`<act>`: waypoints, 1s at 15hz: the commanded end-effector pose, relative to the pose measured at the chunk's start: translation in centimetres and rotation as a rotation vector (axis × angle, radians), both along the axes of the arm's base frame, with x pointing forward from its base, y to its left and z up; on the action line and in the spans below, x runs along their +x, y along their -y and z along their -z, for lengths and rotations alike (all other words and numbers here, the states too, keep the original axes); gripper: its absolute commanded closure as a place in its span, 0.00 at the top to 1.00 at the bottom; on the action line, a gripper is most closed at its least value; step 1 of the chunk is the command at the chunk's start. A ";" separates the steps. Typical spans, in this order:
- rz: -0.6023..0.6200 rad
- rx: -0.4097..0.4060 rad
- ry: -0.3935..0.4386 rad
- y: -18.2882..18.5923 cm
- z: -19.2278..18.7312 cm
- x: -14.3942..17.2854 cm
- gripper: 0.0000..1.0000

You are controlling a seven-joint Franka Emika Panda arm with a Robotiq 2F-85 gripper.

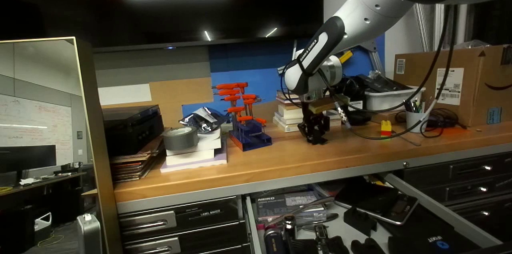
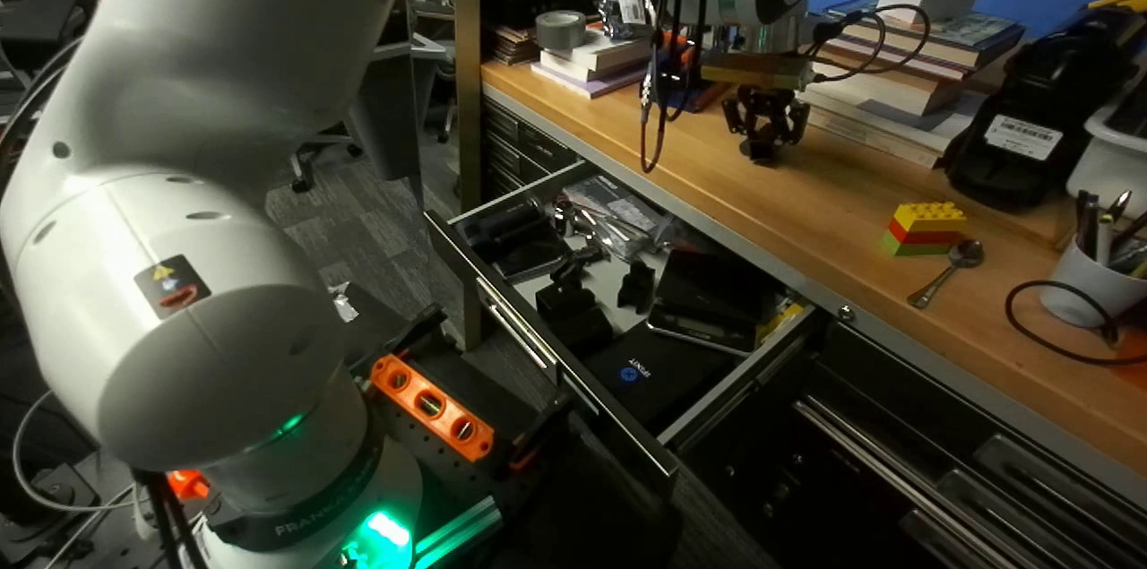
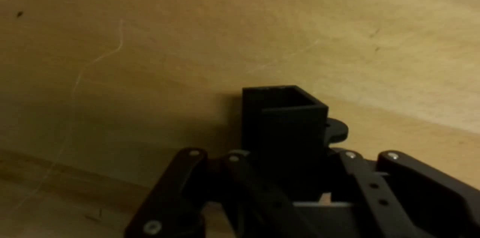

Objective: Put the black objects into the the drawer then close the drawer.

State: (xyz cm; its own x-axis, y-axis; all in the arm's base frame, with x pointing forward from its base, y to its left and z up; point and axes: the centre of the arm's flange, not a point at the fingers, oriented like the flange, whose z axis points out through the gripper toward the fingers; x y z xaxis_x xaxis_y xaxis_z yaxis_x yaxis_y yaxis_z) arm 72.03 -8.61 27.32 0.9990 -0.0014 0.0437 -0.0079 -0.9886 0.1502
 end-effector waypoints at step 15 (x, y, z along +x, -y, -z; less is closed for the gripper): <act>-0.275 0.344 -0.315 -6.5 0.6 -20.1 0.15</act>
State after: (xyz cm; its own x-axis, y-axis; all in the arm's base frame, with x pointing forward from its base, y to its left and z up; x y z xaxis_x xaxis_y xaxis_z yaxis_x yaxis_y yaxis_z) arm 54.50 -2.72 27.70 0.9242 0.2916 -0.2465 0.2381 -0.9448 -0.2250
